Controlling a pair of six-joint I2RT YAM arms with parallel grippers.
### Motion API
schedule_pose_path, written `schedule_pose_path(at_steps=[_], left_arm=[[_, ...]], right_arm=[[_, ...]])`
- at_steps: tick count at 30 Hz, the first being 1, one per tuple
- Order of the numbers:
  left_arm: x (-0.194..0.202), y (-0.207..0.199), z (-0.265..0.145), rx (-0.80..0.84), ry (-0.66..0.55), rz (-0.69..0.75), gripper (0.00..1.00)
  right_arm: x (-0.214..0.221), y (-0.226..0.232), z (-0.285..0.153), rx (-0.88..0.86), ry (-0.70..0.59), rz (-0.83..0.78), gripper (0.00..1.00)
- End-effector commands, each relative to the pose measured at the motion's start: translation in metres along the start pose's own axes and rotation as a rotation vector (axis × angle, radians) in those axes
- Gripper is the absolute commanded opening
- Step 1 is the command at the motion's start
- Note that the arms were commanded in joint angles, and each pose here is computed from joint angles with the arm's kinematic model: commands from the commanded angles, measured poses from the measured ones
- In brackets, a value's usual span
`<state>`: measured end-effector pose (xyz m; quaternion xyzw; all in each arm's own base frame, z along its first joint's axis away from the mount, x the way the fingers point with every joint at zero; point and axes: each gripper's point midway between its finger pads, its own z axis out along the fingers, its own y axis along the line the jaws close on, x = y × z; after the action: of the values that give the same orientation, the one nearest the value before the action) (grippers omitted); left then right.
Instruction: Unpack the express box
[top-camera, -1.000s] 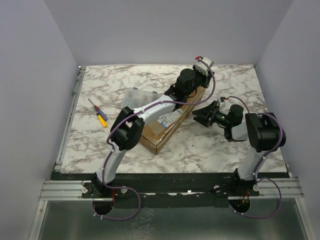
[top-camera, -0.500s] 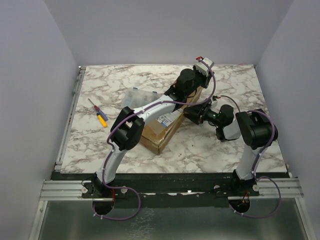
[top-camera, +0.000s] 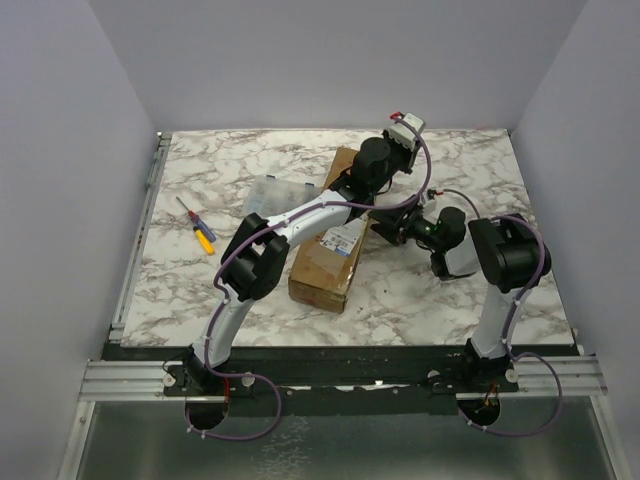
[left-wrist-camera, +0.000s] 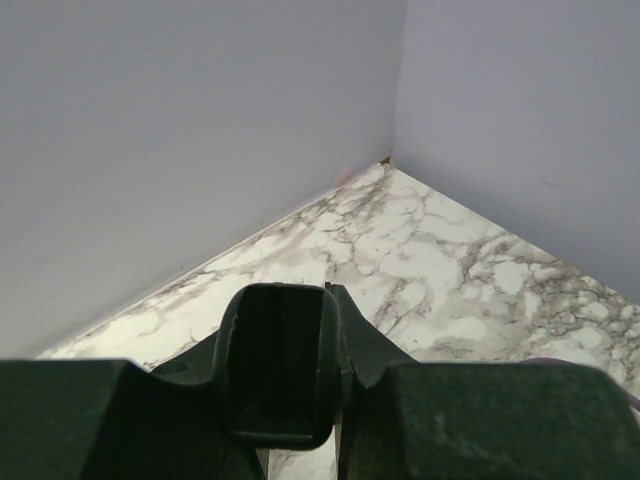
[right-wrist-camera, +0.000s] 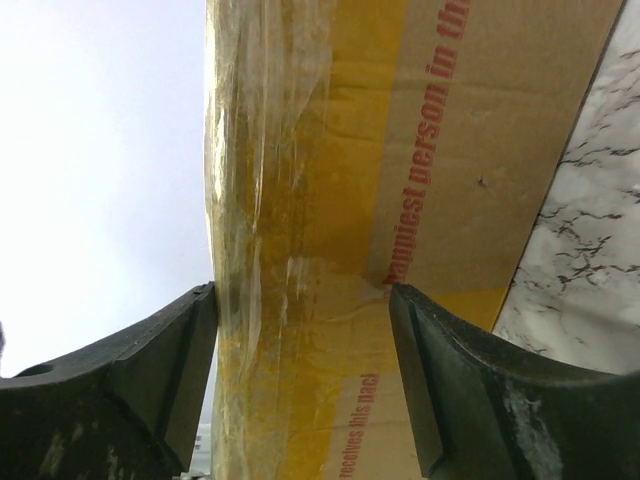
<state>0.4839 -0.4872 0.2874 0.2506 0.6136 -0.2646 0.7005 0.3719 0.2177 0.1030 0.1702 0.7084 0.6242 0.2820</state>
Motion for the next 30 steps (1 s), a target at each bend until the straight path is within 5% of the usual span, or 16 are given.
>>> schedule_pose_path(at_steps=[1,15,24,30], left_arm=[[-0.025,0.027,-0.001,-0.139,-0.044,0.014,0.0],[-0.035,0.046,-0.002,-0.244,-0.072,0.009,0.0],[-0.033,0.054,0.001,-0.269,-0.076,0.027,0.0],[-0.027,0.058,0.005,-0.282,-0.072,0.036,0.0]], right_arm=[[0.002,-0.008,0.002,0.069,0.031,-0.109,0.78],[0.003,0.007,0.008,0.031,0.067,-0.139,0.81],[0.011,-0.025,0.007,0.077,0.06,-0.043,0.45],[0.013,-0.03,0.005,0.094,0.062,-0.041,0.44]])
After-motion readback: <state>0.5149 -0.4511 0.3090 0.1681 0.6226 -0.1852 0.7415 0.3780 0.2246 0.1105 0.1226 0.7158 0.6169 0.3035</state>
